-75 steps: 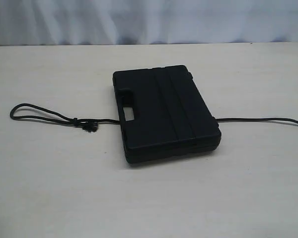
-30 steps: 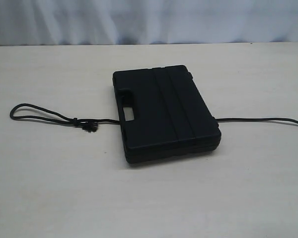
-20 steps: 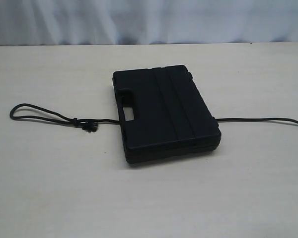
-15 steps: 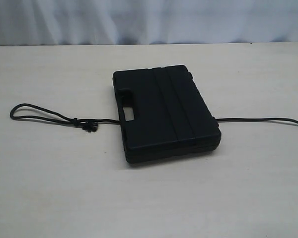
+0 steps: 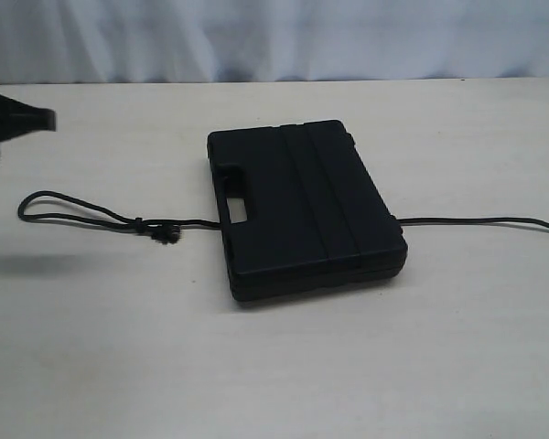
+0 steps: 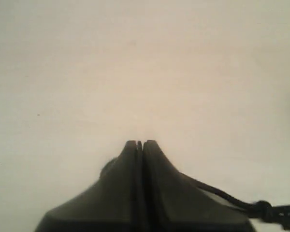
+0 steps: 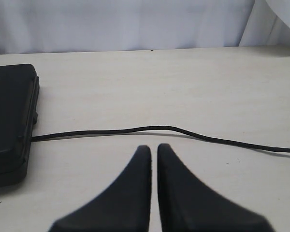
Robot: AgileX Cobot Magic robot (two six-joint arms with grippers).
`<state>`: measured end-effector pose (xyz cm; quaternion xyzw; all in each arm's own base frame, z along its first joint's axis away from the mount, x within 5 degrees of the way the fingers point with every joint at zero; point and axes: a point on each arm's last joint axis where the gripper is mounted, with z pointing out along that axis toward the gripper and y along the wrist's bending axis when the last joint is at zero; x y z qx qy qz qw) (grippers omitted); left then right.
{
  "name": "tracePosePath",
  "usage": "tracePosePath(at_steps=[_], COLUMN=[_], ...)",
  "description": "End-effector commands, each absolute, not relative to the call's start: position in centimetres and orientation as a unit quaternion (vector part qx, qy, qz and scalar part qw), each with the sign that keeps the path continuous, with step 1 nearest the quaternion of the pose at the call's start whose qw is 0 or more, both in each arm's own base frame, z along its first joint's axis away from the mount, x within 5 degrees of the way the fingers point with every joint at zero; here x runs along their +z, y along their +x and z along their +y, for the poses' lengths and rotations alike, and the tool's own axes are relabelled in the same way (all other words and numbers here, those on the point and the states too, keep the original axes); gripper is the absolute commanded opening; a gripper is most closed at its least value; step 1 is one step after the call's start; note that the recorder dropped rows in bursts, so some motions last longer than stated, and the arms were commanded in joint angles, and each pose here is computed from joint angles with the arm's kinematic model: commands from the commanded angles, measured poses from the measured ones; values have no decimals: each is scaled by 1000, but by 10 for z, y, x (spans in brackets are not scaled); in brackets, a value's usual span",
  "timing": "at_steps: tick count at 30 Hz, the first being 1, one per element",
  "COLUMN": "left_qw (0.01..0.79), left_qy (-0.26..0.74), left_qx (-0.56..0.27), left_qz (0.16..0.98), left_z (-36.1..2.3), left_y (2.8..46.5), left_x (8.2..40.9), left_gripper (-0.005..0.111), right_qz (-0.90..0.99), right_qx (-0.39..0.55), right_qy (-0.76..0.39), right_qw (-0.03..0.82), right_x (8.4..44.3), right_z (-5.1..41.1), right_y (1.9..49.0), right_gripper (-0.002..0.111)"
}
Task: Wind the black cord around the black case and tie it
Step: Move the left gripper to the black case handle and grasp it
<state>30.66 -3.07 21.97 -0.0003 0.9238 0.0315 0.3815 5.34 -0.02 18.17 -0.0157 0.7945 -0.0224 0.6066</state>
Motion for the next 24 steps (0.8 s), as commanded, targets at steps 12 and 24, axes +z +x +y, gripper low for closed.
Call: tracePosePath(at_steps=[12, 24], left_qw=[183, 157], left_qy=[173, 121], left_qx=[-257, -391], left_qz=[933, 899], left_z=[-155, -121], left_y=[348, 360], left_x=[197, 156], left_gripper=[0, 0], right_qz=[793, 793], right_qx=[-20, -20], right_qy=[-11, -11], right_qw=[609, 609], right_x=[182, 182], right_z=[0, 0], right_y=[53, 53], right_gripper=[4, 4])
